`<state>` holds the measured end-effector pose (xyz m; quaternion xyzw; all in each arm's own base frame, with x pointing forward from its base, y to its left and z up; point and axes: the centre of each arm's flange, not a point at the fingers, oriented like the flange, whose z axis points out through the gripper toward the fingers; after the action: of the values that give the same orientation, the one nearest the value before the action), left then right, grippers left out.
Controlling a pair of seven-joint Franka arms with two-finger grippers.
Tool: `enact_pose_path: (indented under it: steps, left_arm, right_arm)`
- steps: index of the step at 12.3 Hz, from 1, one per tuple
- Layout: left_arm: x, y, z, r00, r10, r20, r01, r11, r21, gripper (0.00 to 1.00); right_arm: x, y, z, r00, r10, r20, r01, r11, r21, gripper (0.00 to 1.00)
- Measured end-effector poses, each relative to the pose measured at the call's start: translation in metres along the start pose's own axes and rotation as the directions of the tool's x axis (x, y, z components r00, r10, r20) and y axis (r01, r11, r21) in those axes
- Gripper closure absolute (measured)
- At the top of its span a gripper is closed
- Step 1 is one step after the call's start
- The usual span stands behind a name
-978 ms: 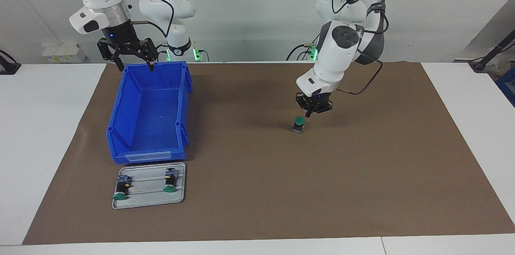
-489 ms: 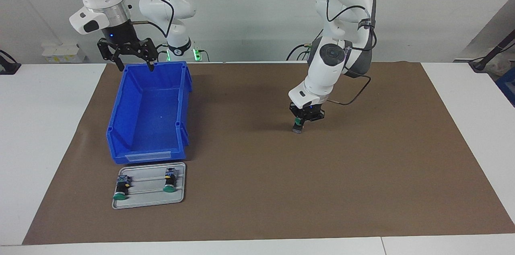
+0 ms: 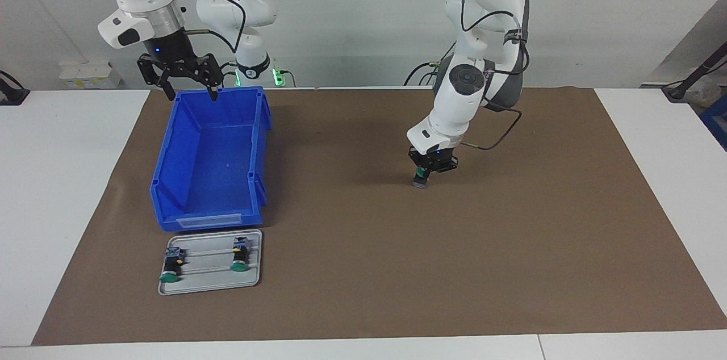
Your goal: Place and press button with both arms
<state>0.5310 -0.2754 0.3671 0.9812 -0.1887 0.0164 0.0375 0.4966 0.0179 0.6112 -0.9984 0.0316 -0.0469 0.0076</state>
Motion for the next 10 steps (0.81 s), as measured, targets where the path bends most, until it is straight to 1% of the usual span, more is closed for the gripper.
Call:
enact_pose_path:
  steps: [4,5,7,8,10]
  left_arm:
    - [-0.002,0.000,-0.001,1.000,0.002,-0.010,-0.002,1.000,0.000,0.99]
    - [-0.002,0.001,-0.005,1.000,0.002,-0.003,-0.002,1.000,0.000,0.99]
    - [-0.001,0.002,-0.019,0.999,0.004,0.032,-0.004,1.000,-0.001,0.99]
    - [0.001,0.001,-0.032,0.999,0.002,0.032,-0.002,1.000,-0.001,0.90]
    - [0.001,-0.010,-0.060,1.000,-0.015,0.016,0.015,1.000,-0.002,0.68]
  right_arm:
    - [0.000,0.000,0.000,1.000,0.000,0.000,0.000,1.000,0.000,0.00]
    - [0.000,0.000,0.000,1.000,0.000,0.000,0.000,1.000,0.000,0.00]
    - [0.000,0.000,0.000,1.000,0.000,0.000,0.000,1.000,0.000,0.00]
    - [0.000,0.000,0.000,1.000,0.000,0.000,0.000,1.000,0.000,0.00]
    - [0.000,0.000,0.000,1.000,0.000,0.000,0.000,1.000,0.000,0.00]
